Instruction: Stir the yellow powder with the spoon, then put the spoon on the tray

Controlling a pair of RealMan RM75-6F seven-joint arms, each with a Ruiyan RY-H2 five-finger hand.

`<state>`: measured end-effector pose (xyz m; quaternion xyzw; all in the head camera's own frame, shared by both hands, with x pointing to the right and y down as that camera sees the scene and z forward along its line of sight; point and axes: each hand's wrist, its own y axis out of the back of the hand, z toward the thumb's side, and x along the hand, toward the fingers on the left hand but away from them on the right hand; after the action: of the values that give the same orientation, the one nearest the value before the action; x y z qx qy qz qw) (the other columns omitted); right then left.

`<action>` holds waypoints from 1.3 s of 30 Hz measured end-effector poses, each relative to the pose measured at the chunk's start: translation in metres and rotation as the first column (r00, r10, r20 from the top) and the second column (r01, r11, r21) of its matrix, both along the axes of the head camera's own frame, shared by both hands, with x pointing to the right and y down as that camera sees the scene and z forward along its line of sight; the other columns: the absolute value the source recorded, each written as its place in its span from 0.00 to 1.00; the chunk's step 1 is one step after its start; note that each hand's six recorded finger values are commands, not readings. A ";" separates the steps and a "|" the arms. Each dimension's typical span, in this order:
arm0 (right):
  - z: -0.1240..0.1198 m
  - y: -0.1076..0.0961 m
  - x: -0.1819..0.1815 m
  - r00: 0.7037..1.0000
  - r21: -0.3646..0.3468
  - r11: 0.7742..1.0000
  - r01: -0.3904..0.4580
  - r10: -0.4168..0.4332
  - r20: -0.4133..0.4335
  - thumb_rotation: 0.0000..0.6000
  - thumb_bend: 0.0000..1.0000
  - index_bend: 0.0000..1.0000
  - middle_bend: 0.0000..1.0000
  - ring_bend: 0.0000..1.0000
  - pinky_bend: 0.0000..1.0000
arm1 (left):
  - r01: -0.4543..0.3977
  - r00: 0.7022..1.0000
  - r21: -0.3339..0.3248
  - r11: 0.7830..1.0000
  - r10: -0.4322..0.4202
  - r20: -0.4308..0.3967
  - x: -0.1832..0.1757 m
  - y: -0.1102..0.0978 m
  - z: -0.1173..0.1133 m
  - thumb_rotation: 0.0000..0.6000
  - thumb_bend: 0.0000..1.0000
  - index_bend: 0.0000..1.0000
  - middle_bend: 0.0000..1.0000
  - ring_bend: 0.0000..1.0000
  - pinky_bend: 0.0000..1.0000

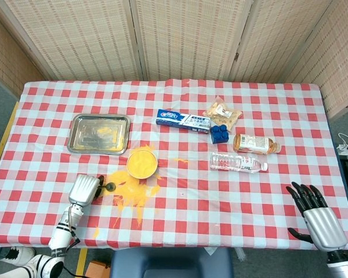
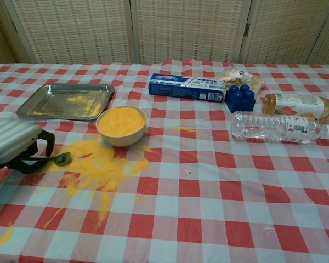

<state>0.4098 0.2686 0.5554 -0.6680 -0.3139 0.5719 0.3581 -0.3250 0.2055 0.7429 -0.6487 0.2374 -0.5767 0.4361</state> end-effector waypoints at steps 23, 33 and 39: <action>0.002 -0.001 0.000 1.000 -0.004 1.000 0.000 0.000 -0.007 1.00 0.02 0.00 0.00 0.00 0.00 | 0.010 1.000 -0.016 1.000 -0.009 0.011 -0.007 -0.002 0.003 1.00 0.42 0.62 1.00 1.00 1.00; 0.004 0.000 -0.002 1.000 -0.013 1.000 0.005 -0.005 -0.007 1.00 0.02 0.00 0.00 0.00 0.00 | 0.002 1.000 -0.028 1.000 -0.002 0.021 -0.008 -0.001 0.004 1.00 0.42 0.57 1.00 1.00 1.00; 0.003 0.000 -0.002 1.000 -0.013 1.000 0.006 -0.006 -0.007 1.00 0.02 0.00 0.00 0.00 0.00 | 0.004 1.000 -0.037 0.999 -0.003 0.031 -0.010 -0.001 0.005 1.00 0.43 0.56 1.00 1.00 1.00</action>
<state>0.4082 0.2686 0.5587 -0.6691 -0.3069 0.5754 0.3564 -0.3347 0.2042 0.7481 -0.6473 0.2211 -0.5918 0.4265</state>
